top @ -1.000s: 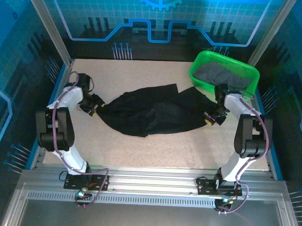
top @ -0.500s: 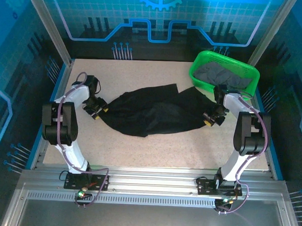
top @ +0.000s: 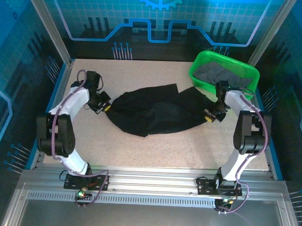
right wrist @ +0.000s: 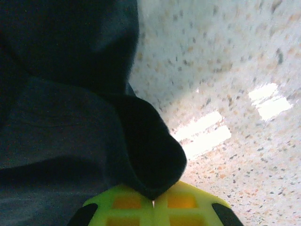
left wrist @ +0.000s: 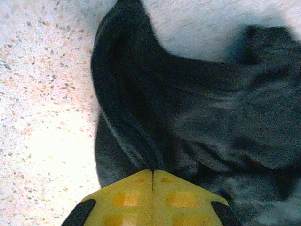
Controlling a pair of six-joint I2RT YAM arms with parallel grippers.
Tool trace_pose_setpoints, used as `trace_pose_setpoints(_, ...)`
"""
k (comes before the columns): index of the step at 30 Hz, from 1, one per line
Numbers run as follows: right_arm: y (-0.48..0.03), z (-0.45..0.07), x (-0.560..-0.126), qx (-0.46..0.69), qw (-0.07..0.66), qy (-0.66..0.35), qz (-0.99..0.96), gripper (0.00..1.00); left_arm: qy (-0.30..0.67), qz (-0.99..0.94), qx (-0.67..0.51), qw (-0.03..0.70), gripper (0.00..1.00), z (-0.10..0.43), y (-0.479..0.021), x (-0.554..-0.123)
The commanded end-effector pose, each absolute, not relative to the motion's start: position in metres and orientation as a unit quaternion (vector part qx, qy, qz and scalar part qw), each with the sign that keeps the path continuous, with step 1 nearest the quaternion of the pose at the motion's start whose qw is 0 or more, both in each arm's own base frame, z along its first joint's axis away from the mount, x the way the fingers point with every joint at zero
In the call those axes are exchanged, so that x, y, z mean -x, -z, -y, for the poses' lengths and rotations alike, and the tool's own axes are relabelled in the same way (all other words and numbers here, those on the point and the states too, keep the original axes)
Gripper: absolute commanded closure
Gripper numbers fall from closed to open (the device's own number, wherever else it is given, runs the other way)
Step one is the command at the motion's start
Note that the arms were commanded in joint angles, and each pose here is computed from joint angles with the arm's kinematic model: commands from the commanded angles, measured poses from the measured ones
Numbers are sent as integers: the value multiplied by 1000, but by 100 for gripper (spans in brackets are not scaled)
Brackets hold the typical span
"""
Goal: Fold and stack the t-shirts
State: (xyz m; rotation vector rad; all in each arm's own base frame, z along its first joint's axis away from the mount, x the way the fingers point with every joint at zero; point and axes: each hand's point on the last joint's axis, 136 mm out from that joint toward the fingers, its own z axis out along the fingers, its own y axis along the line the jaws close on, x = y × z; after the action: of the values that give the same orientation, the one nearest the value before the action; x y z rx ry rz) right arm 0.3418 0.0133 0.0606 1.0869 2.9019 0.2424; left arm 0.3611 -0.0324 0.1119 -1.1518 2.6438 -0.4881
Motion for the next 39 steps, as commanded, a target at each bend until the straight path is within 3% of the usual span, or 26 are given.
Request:
trace_pose_setpoints(1,-73,5,-349,-356,26,-72,-932,100,179,-888,405,123,100,32,-134,-340)
trace_pose_setpoints(8,-73,12,-346,-353,25,-69,-933,100,135,-880,426,158,100,10,-105,-271)
trace_pose_setpoints(12,-59,8,-336,-354,7,-71,-932,100,107,-871,464,121,100,-9,-63,-234)
trace_pose_setpoints(13,-57,8,-334,-354,5,-69,-933,100,96,-867,476,113,92,-16,-57,-227)
trace_pose_setpoints(15,-54,8,-332,-353,0,-67,-933,100,69,-861,493,108,63,-28,-58,-220)
trace_pose_setpoints(16,-53,8,-332,-351,-1,-67,-934,100,57,-861,492,113,54,-33,-61,-220)
trace_pose_setpoints(21,-50,8,-334,-348,-3,-69,-935,100,13,-855,500,135,40,-51,-83,-223)
trace_pose_setpoints(26,-49,6,-336,-347,-4,-74,-935,100,72,-854,502,117,40,-33,-79,-241)
trace_pose_setpoints(31,-46,3,-336,-347,-8,-77,-935,100,138,-856,495,64,47,1,-58,-247)
trace_pose_setpoints(39,-47,3,-336,-348,-8,-77,-934,100,107,-859,500,-7,46,29,-30,-229)
